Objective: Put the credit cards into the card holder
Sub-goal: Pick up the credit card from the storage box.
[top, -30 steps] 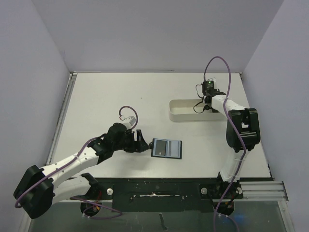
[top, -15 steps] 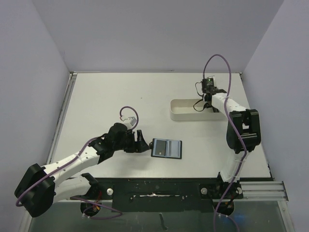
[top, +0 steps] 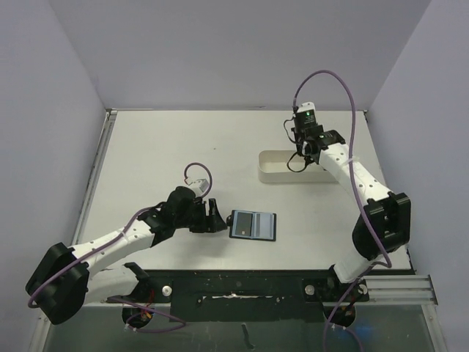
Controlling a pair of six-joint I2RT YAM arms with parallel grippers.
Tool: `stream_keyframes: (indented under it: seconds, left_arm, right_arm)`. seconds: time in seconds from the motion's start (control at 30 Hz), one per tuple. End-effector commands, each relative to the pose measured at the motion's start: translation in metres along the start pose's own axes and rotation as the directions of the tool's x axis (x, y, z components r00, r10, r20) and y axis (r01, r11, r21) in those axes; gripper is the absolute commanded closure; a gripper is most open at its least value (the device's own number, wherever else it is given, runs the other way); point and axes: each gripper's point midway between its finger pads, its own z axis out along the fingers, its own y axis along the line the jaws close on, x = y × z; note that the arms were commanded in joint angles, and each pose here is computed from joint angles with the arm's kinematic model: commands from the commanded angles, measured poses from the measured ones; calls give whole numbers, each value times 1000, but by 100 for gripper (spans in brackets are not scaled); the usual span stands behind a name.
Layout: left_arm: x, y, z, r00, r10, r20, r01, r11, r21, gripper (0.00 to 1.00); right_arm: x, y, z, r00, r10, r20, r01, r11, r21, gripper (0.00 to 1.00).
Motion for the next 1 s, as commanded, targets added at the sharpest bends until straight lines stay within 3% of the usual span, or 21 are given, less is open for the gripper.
stream_keyframes:
  seconds: [0.0,0.3,0.4,0.5,0.6,0.73,0.97]
  left_arm:
    - [-18,-25,0,999,-11,38,8,996,90,37]
    - [-37,-66,-12,991,-109,72,87,962,261,42]
    - [-51,-81,-23,984,-138,115,96,944,315,44]
    - [-68,-99,-38,972,-170,161,97,918,385,45]
    - [-82,-117,-54,957,-215,196,104,882,459,46]
    - [-91,-134,-70,942,-271,200,116,819,561,46]
    - [-89,-152,-79,943,-298,148,128,736,665,46]
  right_arm:
    - [-22,36,-63,991,74,111,-54,984,-170,100]
    - [3,96,-147,949,241,205,-124,879,-460,100]
    - [11,117,-171,928,314,202,-148,806,-574,100]
    - [20,138,-195,898,409,164,-174,671,-721,100]
    - [19,147,-227,829,545,127,-189,486,-853,100]
    - [28,153,-259,773,634,32,-190,279,-941,100]
    - [43,156,-276,730,679,-84,-205,100,-974,100]
